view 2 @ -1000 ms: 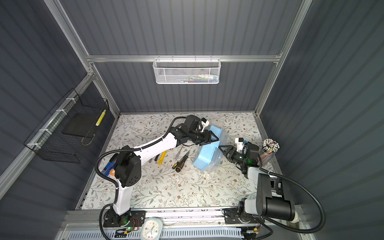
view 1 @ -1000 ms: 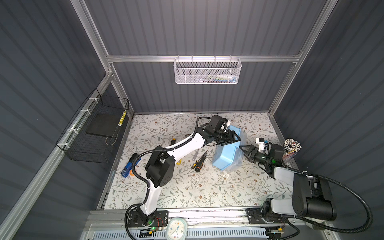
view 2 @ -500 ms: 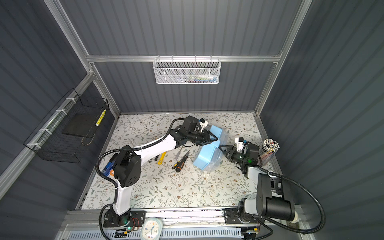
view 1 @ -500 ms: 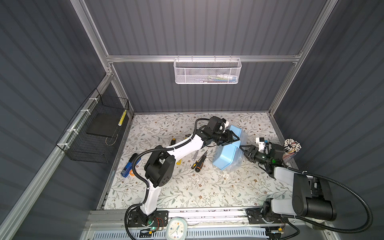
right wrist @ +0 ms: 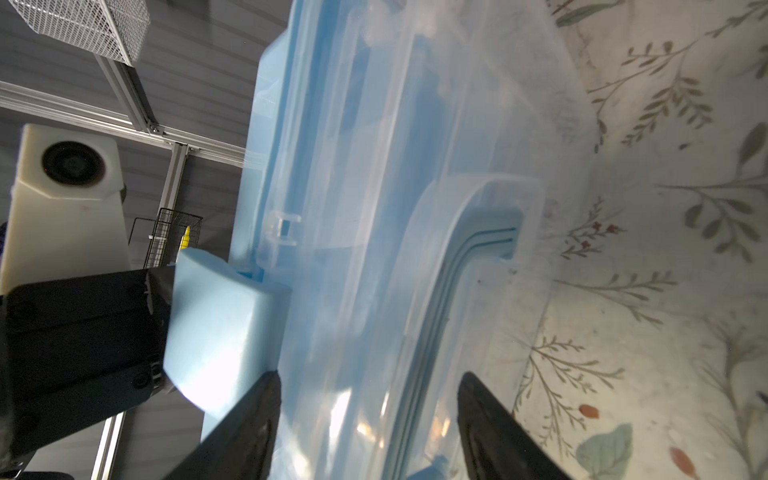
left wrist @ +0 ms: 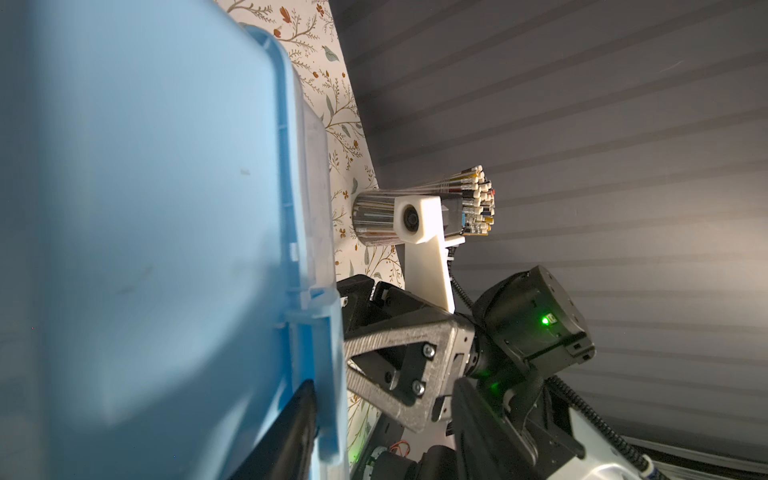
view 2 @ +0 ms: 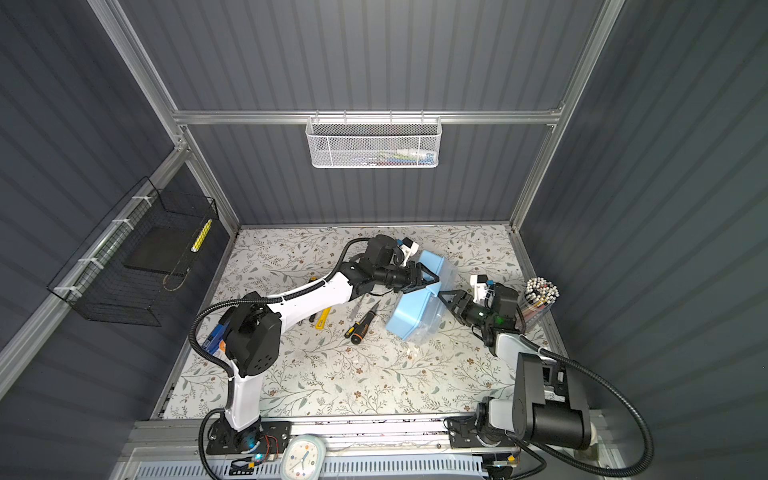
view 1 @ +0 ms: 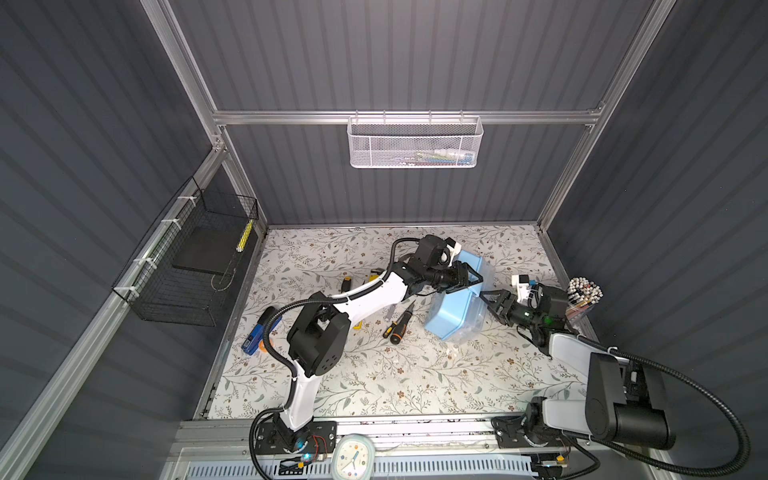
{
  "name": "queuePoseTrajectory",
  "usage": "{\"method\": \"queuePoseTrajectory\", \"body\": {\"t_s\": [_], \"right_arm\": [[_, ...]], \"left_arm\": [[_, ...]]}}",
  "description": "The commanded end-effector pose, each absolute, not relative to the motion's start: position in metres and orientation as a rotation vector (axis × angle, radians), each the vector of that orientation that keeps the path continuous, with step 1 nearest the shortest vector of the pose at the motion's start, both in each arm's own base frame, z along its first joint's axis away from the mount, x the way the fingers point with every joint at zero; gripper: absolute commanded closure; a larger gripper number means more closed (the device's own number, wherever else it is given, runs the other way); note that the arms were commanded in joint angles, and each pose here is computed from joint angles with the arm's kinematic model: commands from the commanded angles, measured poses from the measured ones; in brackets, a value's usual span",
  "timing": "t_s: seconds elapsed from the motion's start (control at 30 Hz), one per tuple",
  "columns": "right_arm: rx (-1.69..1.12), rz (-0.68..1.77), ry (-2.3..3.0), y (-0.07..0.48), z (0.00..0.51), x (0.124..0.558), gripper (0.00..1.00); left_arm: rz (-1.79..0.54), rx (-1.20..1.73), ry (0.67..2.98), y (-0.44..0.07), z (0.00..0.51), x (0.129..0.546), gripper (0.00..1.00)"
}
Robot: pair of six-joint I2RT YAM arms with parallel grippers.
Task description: Pack the tool kit
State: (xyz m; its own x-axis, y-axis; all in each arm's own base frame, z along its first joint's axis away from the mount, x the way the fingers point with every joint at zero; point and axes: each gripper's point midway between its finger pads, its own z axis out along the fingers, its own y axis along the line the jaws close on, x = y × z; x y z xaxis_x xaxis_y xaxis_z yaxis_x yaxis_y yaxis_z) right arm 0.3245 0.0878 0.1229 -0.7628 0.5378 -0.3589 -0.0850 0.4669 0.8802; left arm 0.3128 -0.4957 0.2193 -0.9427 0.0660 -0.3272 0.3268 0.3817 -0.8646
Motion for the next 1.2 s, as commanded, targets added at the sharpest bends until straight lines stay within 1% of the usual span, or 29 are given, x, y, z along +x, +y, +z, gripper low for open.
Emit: {"method": "queuePoseTrajectory", "body": {"t_s": [0.0, 0.17, 0.3, 0.47, 0.6, 0.67, 0.73, 0.93, 1.17], "right_arm": [[0.384, 1.277, 2.152, 0.088, 0.117, 0.321, 0.29], [0.378, 1.245, 2.175, 0.086, 0.116, 0.320, 0.27], [0.375, 1.242, 2.172, 0.086, 0.117, 0.320, 0.24], [0.371, 1.223, 2.158, 0.084, 0.123, 0.319, 0.22], [0.381, 1.217, 2.154, 0.082, 0.124, 0.317, 0.21], [0.388, 1.215, 2.155, 0.081, 0.123, 0.316, 0.21], [0.392, 1.215, 2.154, 0.080, 0.123, 0.315, 0.23], [0.385, 1.239, 2.162, 0.083, 0.119, 0.307, 0.26], [0.380, 1.186, 2.184, 0.083, 0.121, 0.288, 0.21]], "left_arm": [[-1.586, 0.401, 2.364, -0.489, 0.249, 0.307, 0.39], [-1.509, 0.389, 2.336, -0.474, 0.263, 0.320, 0.34], [-1.476, 0.401, 2.331, -0.468, 0.268, 0.323, 0.33], [-1.346, 0.408, 2.364, -0.450, 0.262, 0.329, 0.32], [-1.180, 0.396, 2.403, -0.429, 0.251, 0.337, 0.31], [-1.078, 0.396, 2.425, -0.417, 0.240, 0.340, 0.30], [-1.044, 0.407, 2.447, -0.413, 0.230, 0.338, 0.31], [-1.064, 0.436, 2.485, -0.414, 0.214, 0.330, 0.33], [-1.094, 0.455, 2.517, -0.418, 0.202, 0.322, 0.35]]}}
